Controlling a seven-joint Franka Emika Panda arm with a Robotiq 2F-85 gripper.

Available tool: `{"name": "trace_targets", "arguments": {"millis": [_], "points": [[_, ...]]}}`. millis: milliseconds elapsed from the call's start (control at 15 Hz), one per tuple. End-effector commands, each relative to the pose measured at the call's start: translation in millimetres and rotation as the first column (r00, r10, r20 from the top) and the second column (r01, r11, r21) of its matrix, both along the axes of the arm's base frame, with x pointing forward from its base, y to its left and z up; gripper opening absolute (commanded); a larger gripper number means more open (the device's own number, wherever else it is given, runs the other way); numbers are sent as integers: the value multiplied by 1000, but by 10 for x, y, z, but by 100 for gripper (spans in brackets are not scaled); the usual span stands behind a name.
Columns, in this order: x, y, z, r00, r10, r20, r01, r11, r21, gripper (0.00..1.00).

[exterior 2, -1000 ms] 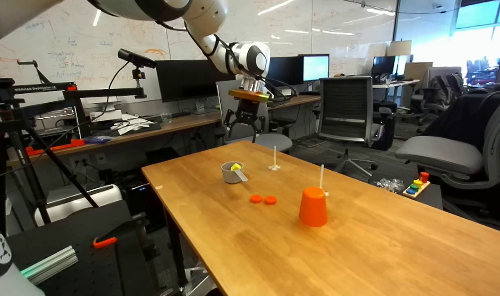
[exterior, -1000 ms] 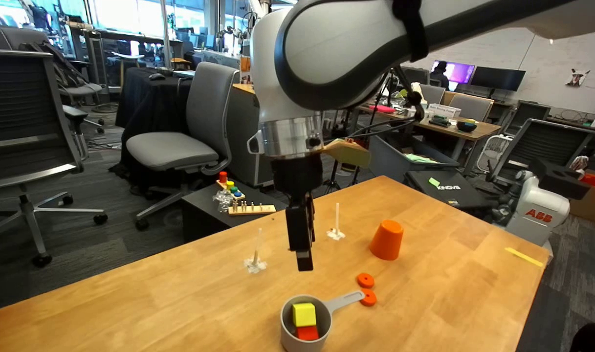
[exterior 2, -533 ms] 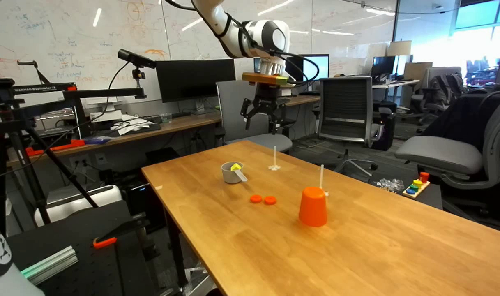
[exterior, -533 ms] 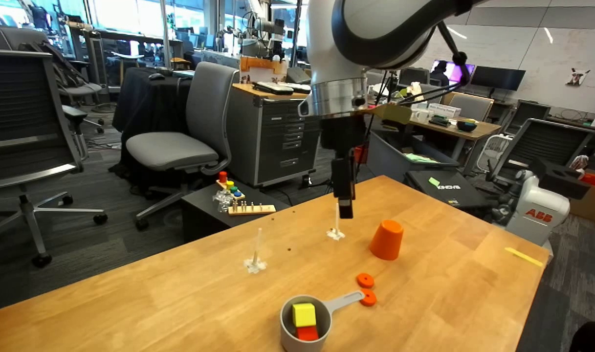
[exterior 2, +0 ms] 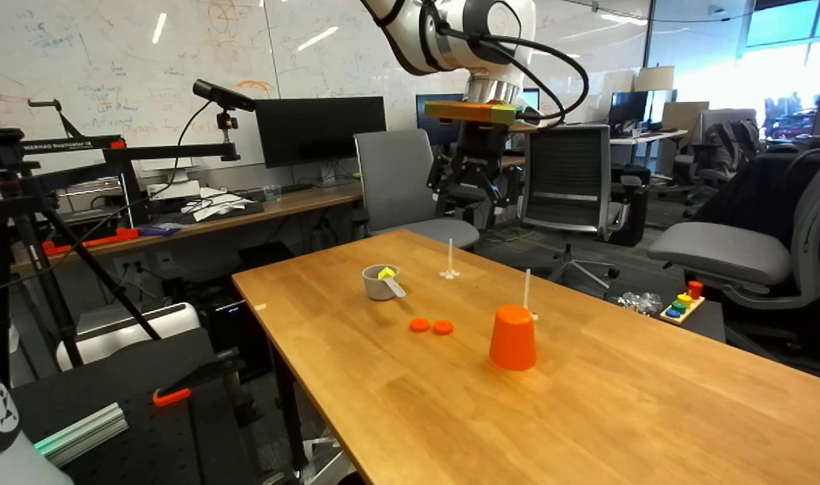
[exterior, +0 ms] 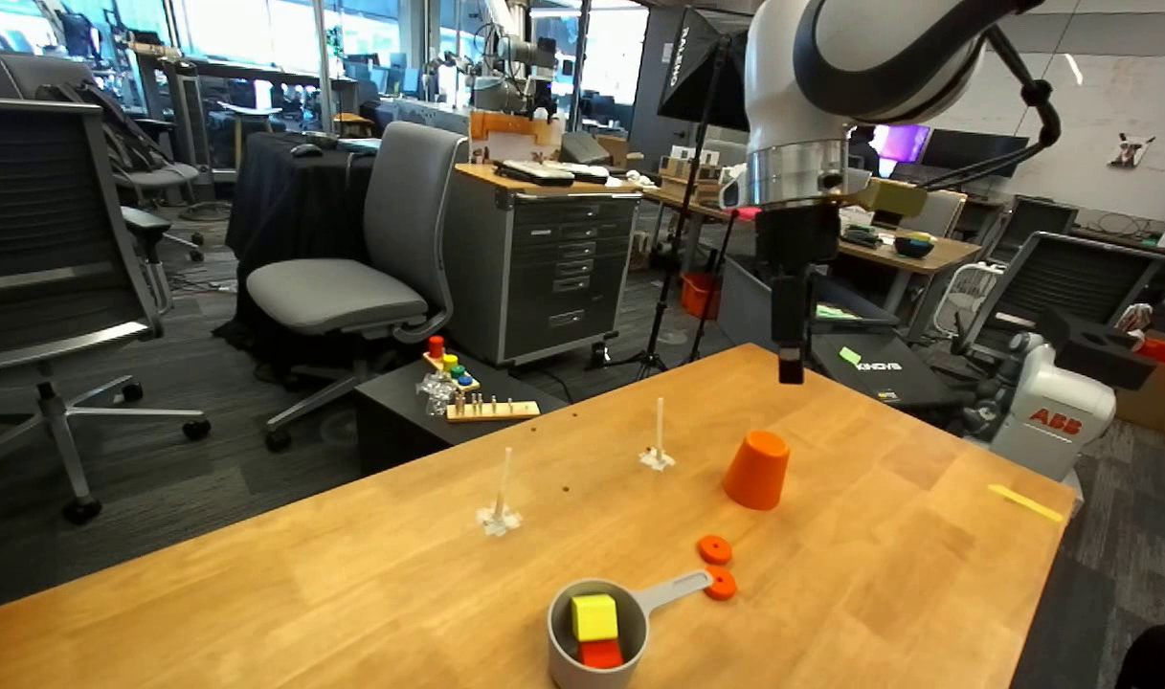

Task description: Get the orange, yellow and green blocks from the table and put them in the gray pot

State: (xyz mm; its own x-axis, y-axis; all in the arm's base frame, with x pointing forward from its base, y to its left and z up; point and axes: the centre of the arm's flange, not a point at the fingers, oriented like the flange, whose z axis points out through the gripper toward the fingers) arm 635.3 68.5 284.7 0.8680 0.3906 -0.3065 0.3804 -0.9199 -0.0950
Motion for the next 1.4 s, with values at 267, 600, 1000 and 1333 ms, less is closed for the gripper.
{"name": "trace_targets", "arguments": {"millis": [267,600,1000,1333], "points": [[-54,-64,-64,1000,-24,-3,24,1000,9,100],[42,-312,-49,993,-96,70,95,995,22,100],[192,-693,-161,977,-187,100,187,982,14,100],[155,-841,-496,968,-245,59,246,969,-12,100]]}}
